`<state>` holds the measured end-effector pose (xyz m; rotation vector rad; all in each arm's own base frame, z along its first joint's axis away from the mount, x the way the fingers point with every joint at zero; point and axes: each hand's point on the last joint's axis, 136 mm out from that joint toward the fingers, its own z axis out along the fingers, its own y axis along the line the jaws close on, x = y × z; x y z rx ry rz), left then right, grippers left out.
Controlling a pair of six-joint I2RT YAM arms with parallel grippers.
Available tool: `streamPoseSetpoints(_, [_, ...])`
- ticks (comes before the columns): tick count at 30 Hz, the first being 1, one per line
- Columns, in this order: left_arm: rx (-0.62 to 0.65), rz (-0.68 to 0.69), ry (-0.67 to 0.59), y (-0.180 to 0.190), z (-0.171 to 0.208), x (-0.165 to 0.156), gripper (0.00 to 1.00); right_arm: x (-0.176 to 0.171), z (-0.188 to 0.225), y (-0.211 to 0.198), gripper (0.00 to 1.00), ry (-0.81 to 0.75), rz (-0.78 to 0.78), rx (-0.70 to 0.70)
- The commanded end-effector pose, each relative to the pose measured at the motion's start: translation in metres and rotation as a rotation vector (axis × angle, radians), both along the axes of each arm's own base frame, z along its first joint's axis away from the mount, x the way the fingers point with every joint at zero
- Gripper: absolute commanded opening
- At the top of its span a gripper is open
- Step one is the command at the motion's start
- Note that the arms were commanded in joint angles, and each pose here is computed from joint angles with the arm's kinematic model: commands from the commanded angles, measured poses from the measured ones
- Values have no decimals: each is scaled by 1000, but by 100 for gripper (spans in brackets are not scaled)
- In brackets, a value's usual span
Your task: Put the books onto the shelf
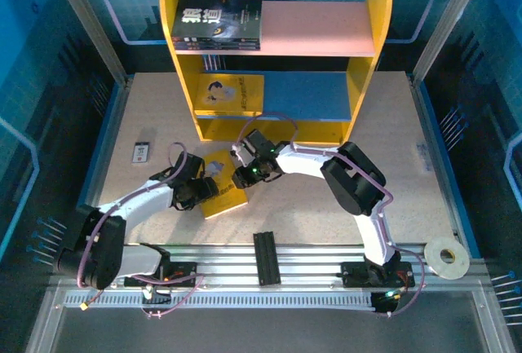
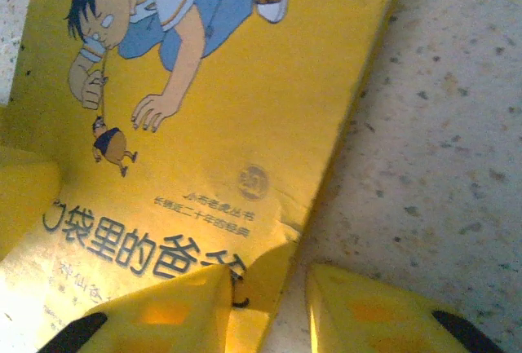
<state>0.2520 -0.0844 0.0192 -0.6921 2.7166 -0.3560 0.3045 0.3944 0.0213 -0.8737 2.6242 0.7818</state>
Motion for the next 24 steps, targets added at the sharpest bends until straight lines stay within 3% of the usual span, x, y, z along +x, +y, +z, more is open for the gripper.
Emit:
streamPoseSetpoints(1, [-40,-1,3,-6,-4,2,66,-20,-43,-15,29,54,12,-120])
streamPoseSetpoints(12, [-290,-173,-342,-56,92,45,68,-28,-55,-20,26,76,8,-139])
streamPoseSetpoints(18, [-188,-134,-219,-41,65,41,68,-29,-53,-16,26,86,12,-110])
streamPoseSetpoints(24, [-288,-158,-219,-60,60,50,65,-30,-50,-12,27,97,18,-89])
